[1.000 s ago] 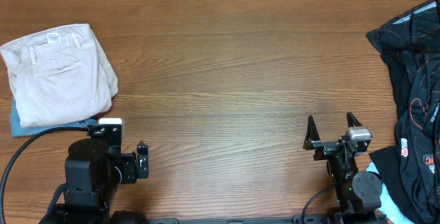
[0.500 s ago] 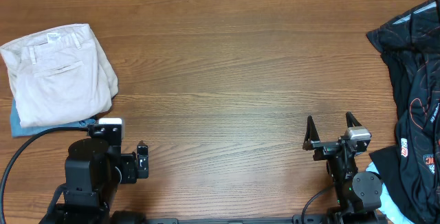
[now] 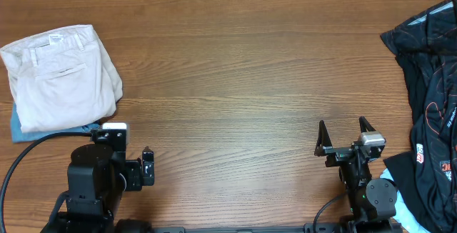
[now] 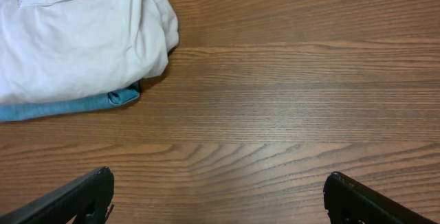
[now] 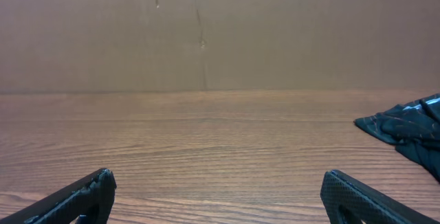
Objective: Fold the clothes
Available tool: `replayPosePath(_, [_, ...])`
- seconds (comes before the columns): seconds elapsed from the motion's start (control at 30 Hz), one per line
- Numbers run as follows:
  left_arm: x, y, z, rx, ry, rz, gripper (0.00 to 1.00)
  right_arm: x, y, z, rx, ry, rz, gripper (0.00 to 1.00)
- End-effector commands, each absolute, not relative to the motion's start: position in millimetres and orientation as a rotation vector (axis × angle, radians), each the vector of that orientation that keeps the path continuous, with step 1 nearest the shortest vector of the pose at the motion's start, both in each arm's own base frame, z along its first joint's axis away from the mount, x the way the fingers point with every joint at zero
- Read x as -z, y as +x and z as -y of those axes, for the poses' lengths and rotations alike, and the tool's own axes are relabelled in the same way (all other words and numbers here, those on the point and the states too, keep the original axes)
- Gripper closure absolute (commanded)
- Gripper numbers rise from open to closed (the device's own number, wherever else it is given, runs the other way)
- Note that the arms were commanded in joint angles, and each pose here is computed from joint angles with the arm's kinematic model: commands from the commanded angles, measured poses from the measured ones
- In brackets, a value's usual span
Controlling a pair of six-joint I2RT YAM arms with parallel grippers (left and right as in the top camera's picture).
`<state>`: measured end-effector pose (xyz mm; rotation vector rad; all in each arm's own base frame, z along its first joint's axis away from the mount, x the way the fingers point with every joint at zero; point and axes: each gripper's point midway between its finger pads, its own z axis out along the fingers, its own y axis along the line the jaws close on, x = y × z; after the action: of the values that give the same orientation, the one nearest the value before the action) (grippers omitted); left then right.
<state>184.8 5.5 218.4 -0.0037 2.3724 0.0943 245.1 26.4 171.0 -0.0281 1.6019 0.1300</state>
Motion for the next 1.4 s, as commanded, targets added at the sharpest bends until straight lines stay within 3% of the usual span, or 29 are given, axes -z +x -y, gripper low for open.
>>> replayPosePath(0.0, [-217, 185, -7, -0.117, 0.016, -2.373, 0.00, -170, 245, -26, -0.129, -0.027, -1.594, 0.00])
replayPosePath(0.4, [-218, 174, -8, -0.110, 0.011, -2.328, 0.00, -170, 245, -26, -0.129, -0.027, -1.594, 0.00])
replayPosePath(0.6, [-186, 166, -7, -0.095, 0.015, -2.312, 0.00, -170, 245, -26, -0.129, -0.027, -1.594, 0.00])
replayPosePath(0.93, [-158, 208, 5, -0.006, 0.011, -1.996, 0.00, -170, 245, -26, -0.129, -0.027, -1.594, 0.00])
replayPosePath(1.37, [-180, 246, 11, 0.034, -0.002, -1.549, 0.00, -170, 245, -26, -0.129, -0.027, -1.594, 0.00])
